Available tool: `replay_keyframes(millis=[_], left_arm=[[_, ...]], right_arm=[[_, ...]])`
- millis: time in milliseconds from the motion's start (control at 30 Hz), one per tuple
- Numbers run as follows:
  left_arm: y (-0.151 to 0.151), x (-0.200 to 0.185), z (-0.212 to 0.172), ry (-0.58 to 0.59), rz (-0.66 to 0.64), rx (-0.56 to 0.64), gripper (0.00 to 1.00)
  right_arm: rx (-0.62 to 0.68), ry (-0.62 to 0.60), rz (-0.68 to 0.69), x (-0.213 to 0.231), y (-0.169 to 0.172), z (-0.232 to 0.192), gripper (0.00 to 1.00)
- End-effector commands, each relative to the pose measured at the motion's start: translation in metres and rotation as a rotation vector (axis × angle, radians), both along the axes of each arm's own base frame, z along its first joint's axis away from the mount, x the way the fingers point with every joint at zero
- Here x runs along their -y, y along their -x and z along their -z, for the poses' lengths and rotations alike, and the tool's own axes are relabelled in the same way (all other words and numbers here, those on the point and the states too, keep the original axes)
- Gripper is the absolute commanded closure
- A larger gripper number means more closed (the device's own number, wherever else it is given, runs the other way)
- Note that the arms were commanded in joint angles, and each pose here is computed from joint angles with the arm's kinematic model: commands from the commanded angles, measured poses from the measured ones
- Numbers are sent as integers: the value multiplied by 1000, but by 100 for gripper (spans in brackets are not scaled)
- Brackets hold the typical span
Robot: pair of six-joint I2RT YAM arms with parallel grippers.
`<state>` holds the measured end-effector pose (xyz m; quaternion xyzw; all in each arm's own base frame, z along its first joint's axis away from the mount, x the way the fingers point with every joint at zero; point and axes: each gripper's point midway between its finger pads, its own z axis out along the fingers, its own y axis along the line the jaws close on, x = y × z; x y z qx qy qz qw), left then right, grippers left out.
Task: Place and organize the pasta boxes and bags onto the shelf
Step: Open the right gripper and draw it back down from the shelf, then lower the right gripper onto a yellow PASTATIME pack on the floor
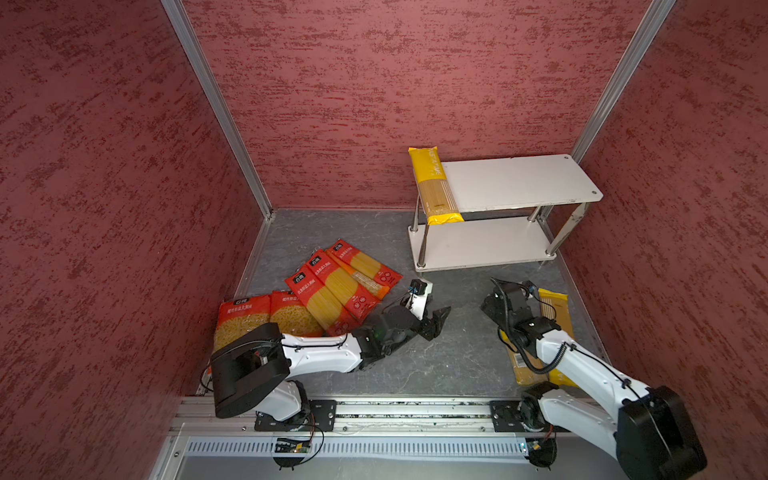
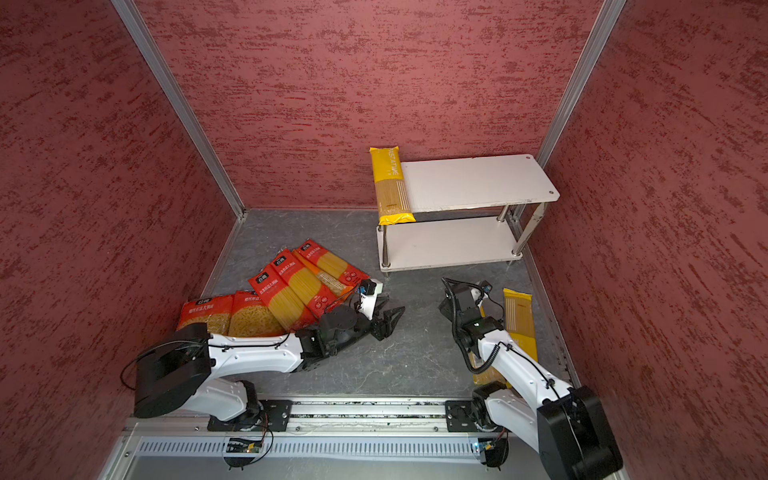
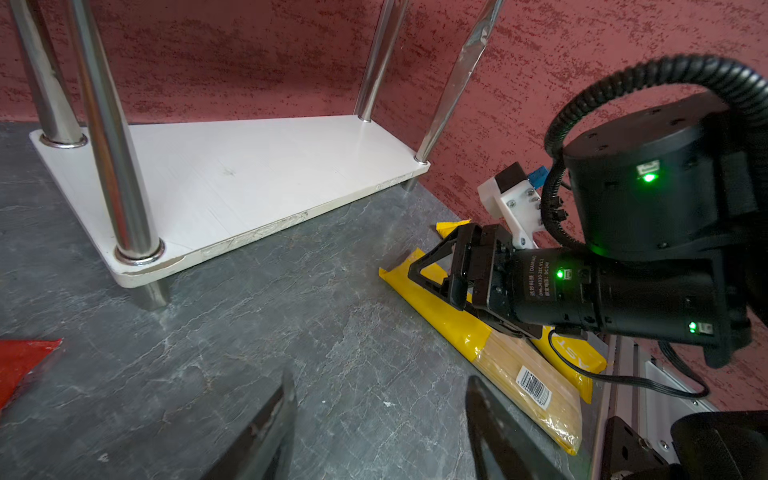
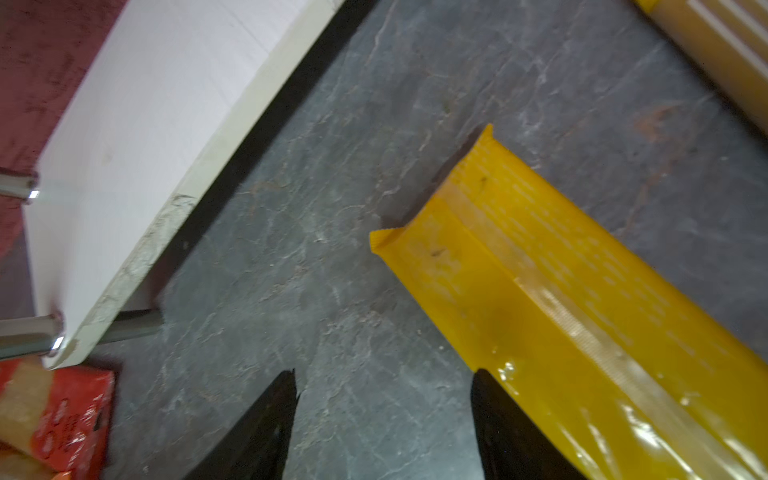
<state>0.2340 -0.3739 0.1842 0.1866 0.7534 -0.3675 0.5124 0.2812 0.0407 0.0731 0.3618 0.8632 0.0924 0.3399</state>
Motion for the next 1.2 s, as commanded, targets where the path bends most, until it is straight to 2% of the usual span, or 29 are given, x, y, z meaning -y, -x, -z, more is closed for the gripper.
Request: replay_keyframes(millis=[0, 133, 367, 633, 833, 967, 1100, 1167], left_arm=[[-4, 8, -17, 54, -3, 28, 36], [-5, 7, -11, 44, -8, 12, 36], [-8, 0, -1, 51, -36, -26, 36], [-18, -17, 13, 39, -98, -81, 36], [-16, -21, 16, 41, -105, -106, 36], [-11, -20, 18, 40, -92, -119, 36], [-8, -15, 22, 53, -78, -116, 36], [-7, -10, 24, 61, -63, -122, 36]], right_arm=[[-84, 23, 54, 17, 9, 10, 30], [-100, 15, 84, 25, 16, 21, 29], [-123, -124, 2, -5, 17, 42, 34], [-71, -241, -133, -86, 5, 32, 35], [-32, -317, -247, -142, -19, 12, 35], [-18, -226, -254, -121, -19, -3, 34], [-93, -148, -181, -67, -6, 8, 31], [-150, -76, -119, -34, 2, 14, 26]])
